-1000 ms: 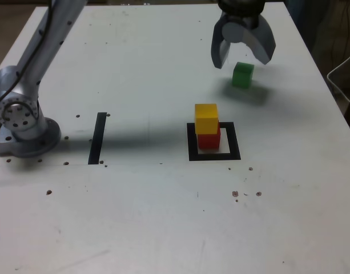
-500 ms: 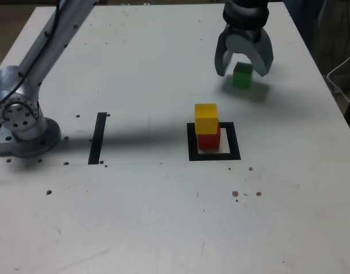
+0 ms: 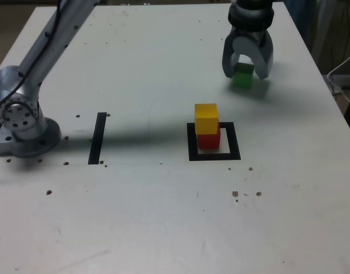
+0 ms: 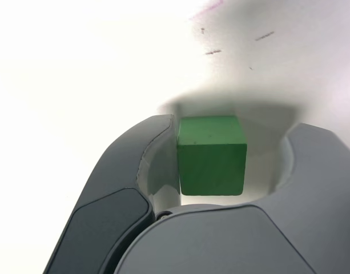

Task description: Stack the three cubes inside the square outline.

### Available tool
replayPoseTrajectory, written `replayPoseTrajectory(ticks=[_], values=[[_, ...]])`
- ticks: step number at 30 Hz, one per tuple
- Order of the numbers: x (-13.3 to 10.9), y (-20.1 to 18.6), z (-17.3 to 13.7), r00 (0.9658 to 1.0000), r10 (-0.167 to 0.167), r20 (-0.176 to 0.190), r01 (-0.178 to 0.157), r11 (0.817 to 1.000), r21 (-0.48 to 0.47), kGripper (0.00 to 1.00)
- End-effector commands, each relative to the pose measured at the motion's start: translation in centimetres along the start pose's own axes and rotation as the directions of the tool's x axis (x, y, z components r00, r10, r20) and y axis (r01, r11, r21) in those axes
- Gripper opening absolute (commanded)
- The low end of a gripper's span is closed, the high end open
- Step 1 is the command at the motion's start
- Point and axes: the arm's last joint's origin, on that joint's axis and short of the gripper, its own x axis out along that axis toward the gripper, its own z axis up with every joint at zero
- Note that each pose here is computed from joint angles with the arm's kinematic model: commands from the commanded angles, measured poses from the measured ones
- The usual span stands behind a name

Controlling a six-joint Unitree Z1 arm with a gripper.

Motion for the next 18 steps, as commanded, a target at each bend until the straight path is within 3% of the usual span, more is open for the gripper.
replayPoseTrajectory(ticks=[1, 11, 18], values=[[0.25, 0.06, 0.14, 0.9999, -0.008, 0.009, 0.008, 1.0, -0.004, 0.41], [0.37, -0.06, 0.36, 0.9984, -0.041, 0.039, 0.041, 0.999, -0.002, 0.23], [0.08, -0.19, 0.22, 0.9978, -0.049, 0.044, 0.049, 0.999, 0.002, 0.19]])
